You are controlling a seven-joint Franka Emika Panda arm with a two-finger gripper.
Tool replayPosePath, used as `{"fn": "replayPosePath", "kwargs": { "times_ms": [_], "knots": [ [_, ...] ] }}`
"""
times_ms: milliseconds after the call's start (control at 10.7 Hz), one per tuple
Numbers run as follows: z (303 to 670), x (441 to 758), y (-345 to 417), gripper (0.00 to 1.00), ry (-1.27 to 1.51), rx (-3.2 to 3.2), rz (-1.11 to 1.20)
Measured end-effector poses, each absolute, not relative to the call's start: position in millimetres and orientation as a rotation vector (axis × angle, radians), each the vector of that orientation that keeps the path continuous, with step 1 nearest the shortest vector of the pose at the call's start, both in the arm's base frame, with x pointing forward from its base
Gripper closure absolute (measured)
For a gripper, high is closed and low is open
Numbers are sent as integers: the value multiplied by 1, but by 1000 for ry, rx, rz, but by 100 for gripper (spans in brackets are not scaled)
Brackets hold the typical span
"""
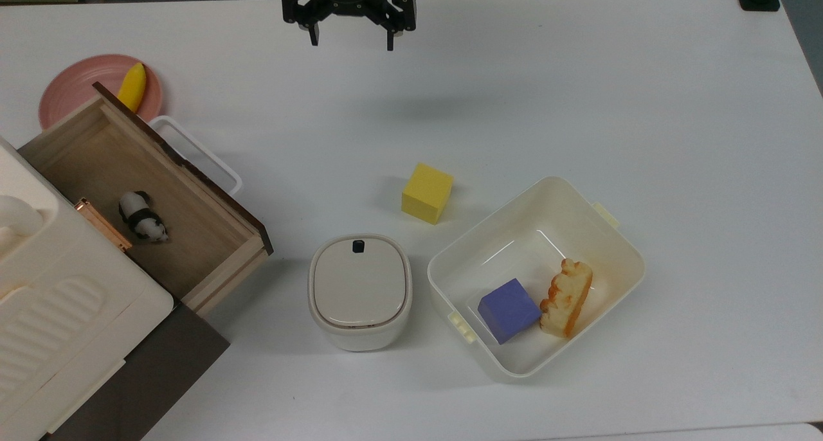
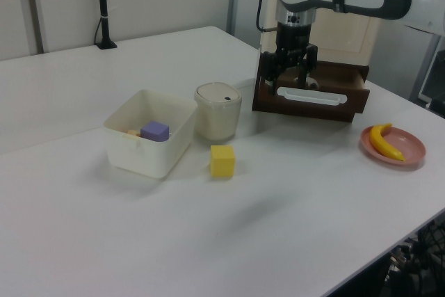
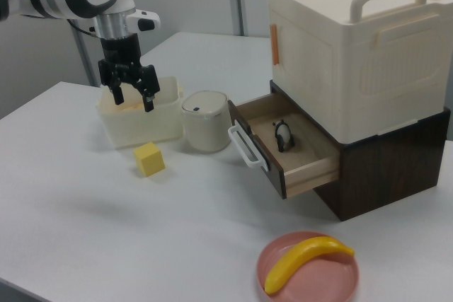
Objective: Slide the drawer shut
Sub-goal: 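Move the gripper over toward the open wooden drawer front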
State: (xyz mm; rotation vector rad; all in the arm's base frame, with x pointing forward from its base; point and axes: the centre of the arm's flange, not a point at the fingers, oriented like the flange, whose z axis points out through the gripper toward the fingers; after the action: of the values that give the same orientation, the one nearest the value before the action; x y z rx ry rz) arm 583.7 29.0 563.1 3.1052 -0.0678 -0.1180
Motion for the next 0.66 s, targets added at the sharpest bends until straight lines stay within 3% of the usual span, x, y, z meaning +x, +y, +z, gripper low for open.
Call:
{"fn": "replayPosePath", "kwargs": {
  "times_ms": [282, 657],
  "knots": [
    [564, 585, 28, 5, 23, 3109, -102],
    [563, 585, 28, 70, 43, 3133, -106]
  ]
}}
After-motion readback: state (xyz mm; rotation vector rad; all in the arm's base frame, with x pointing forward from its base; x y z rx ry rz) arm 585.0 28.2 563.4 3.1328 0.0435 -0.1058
